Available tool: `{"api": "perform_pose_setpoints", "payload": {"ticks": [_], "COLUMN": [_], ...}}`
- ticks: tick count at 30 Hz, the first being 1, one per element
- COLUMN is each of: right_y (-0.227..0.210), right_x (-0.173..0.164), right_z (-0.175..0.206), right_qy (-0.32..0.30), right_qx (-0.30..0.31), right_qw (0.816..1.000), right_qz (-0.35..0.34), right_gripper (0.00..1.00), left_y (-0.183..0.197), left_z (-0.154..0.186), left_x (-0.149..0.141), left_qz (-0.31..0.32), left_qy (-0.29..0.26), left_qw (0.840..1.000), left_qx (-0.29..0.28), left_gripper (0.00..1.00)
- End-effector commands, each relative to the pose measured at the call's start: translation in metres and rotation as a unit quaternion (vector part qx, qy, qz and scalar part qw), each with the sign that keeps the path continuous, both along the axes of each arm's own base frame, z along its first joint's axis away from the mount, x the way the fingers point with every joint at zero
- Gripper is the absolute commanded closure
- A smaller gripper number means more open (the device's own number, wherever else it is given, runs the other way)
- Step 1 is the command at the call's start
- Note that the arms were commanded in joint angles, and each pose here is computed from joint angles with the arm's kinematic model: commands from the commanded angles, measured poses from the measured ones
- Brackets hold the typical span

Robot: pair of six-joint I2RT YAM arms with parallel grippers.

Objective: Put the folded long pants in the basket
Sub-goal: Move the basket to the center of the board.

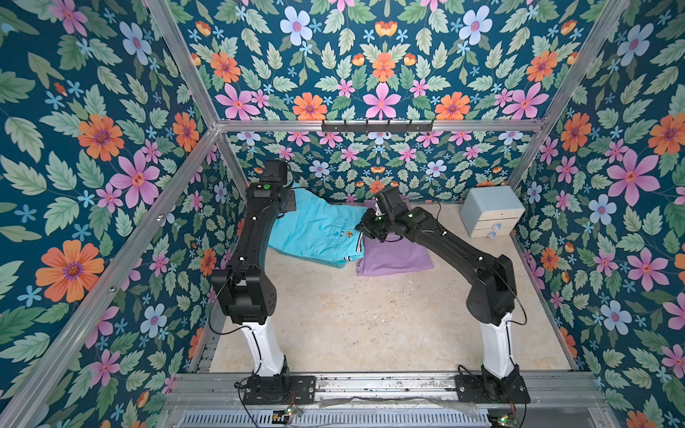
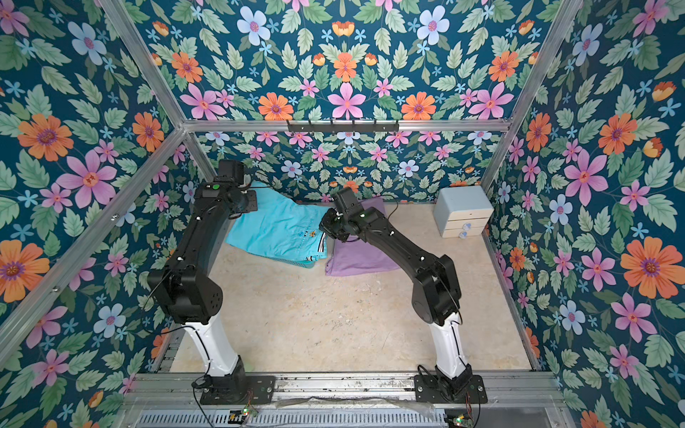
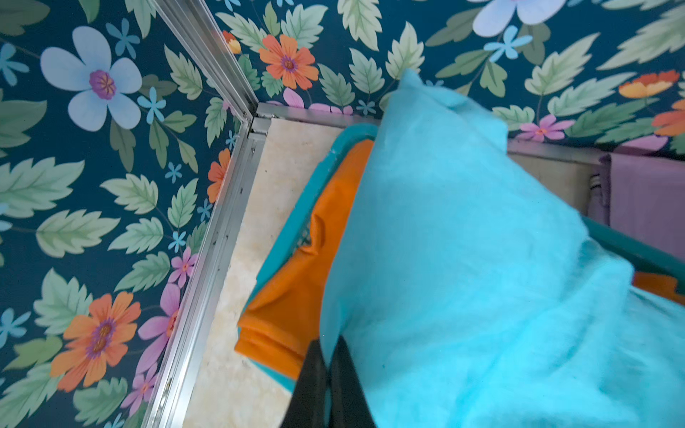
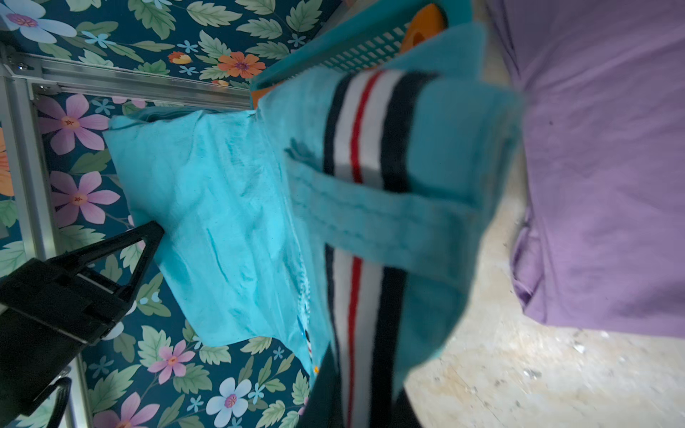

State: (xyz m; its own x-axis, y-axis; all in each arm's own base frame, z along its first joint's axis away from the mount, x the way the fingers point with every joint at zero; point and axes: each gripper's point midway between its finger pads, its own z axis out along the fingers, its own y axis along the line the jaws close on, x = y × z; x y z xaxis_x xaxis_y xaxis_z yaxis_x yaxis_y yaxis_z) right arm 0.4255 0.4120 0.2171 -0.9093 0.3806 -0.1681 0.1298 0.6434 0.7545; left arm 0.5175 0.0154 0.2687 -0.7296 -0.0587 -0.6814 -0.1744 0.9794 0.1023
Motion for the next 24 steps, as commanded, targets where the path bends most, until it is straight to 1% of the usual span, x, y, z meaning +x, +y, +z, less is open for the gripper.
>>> {"api": "perform_pose_setpoints", "payload": {"ticks": [1, 4, 6, 9, 12, 15, 19, 24], "right_y": [0.009, 0.020, 0.028, 0.033, 0.034, 0.035, 0.029, 0.015], "right_x": [0.004, 0.014, 0.019, 0.025, 0.028, 0.027, 0.022, 0.005], "right_z": [-0.007, -0.021, -0.029, -0.047, -0.068, -0.088, -0.118, -0.146], "right_qy": [0.020, 0.038, 0.040, 0.045, 0.060, 0.074, 0.091, 0.108], "right_qx": [-0.001, 0.006, 0.009, -0.014, -0.026, -0.028, -0.051, -0.078], "right_qw": [1.000, 0.999, 0.999, 0.999, 0.998, 0.997, 0.994, 0.991], "right_qz": [-0.002, -0.010, -0.010, -0.010, -0.015, -0.021, -0.024, -0.008], "right_gripper": [1.00, 1.00, 1.00, 1.00, 1.00, 1.00, 1.00, 1.00], "left_y": [0.015, 0.028, 0.031, 0.028, 0.026, 0.030, 0.031, 0.039], "left_z": [0.010, 0.003, -0.003, -0.017, -0.041, -0.063, -0.085, -0.111], "left_x": [0.032, 0.053, 0.065, 0.081, 0.091, 0.097, 0.100, 0.085], "left_qz": [-0.019, -0.031, -0.040, -0.055, -0.066, -0.063, -0.061, -0.042], "left_qy": [-0.046, -0.062, -0.067, -0.072, -0.059, -0.044, -0.031, -0.001], "left_qw": [0.999, 0.997, 0.996, 0.995, 0.995, 0.997, 0.997, 0.999], "left_qx": [0.001, -0.024, -0.031, -0.037, -0.040, -0.031, -0.037, -0.024], "left_gripper": [1.00, 1.00, 1.00, 1.00, 1.00, 1.00, 1.00, 1.00]}}
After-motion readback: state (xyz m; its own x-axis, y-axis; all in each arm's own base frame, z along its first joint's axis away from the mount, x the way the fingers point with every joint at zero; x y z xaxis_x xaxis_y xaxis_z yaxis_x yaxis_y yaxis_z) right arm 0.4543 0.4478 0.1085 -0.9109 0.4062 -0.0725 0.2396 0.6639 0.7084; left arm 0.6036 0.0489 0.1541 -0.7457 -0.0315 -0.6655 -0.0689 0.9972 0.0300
